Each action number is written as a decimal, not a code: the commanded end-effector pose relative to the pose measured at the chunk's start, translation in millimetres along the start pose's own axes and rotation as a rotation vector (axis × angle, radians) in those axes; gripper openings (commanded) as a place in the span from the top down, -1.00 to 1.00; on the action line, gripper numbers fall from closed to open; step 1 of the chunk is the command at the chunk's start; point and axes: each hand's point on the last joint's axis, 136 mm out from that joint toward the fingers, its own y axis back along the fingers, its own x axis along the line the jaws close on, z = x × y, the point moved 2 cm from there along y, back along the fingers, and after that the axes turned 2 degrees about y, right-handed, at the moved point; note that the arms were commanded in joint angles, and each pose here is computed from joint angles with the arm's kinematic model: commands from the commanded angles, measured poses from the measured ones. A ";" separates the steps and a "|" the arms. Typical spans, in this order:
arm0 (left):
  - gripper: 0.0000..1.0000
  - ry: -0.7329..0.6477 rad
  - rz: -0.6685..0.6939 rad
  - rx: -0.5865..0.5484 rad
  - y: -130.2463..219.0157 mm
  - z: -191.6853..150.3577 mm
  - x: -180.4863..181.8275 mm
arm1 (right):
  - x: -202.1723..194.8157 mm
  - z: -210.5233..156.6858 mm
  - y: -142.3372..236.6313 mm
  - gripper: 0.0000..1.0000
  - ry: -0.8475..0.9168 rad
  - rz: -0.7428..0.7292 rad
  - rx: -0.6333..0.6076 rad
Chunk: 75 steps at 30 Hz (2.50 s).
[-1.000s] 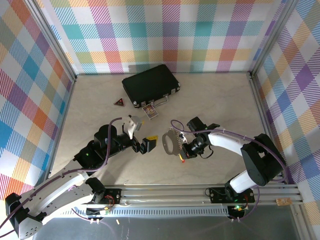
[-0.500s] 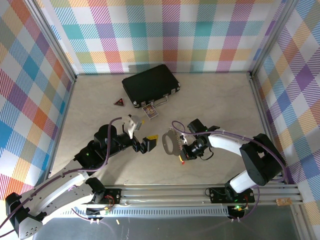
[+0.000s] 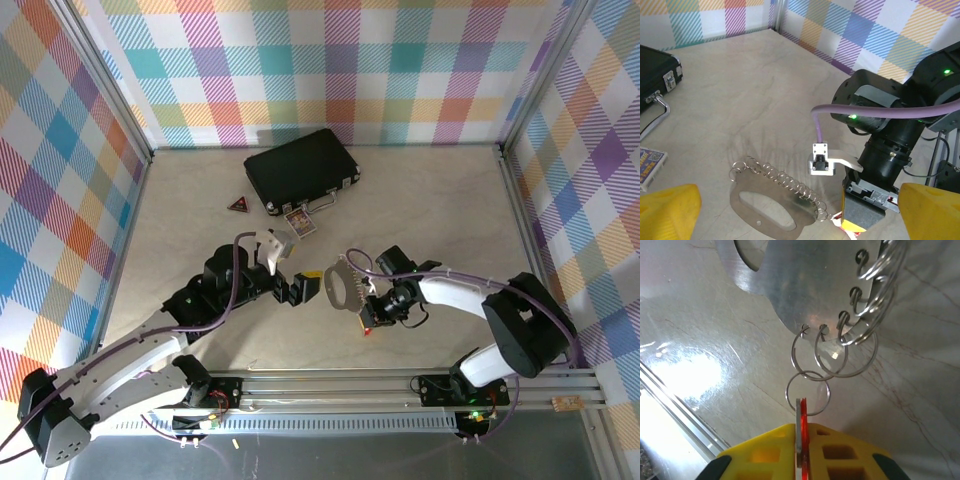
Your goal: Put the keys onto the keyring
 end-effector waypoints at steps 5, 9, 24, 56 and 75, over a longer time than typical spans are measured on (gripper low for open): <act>-1.00 0.013 -0.051 -0.040 -7.1 19.9 -10.3 | 2.1 -1.7 5.8 0.57 0.000 -0.003 -0.055; -1.00 0.023 -0.051 -0.045 -8.8 20.4 -10.1 | 3.9 -1.3 10.2 0.50 0.005 -0.006 -0.065; -0.99 0.012 0.116 -0.062 8.1 27.3 11.3 | 7.3 6.9 51.1 -0.08 0.031 -0.109 -0.225; -0.99 0.000 0.759 -0.027 70.1 -7.1 120.2 | -12.4 36.2 194.8 -0.98 0.071 -0.513 -0.876; -0.99 0.152 1.136 -0.068 111.0 -50.6 197.3 | -75.9 37.7 237.1 -0.98 -0.043 -0.814 -1.111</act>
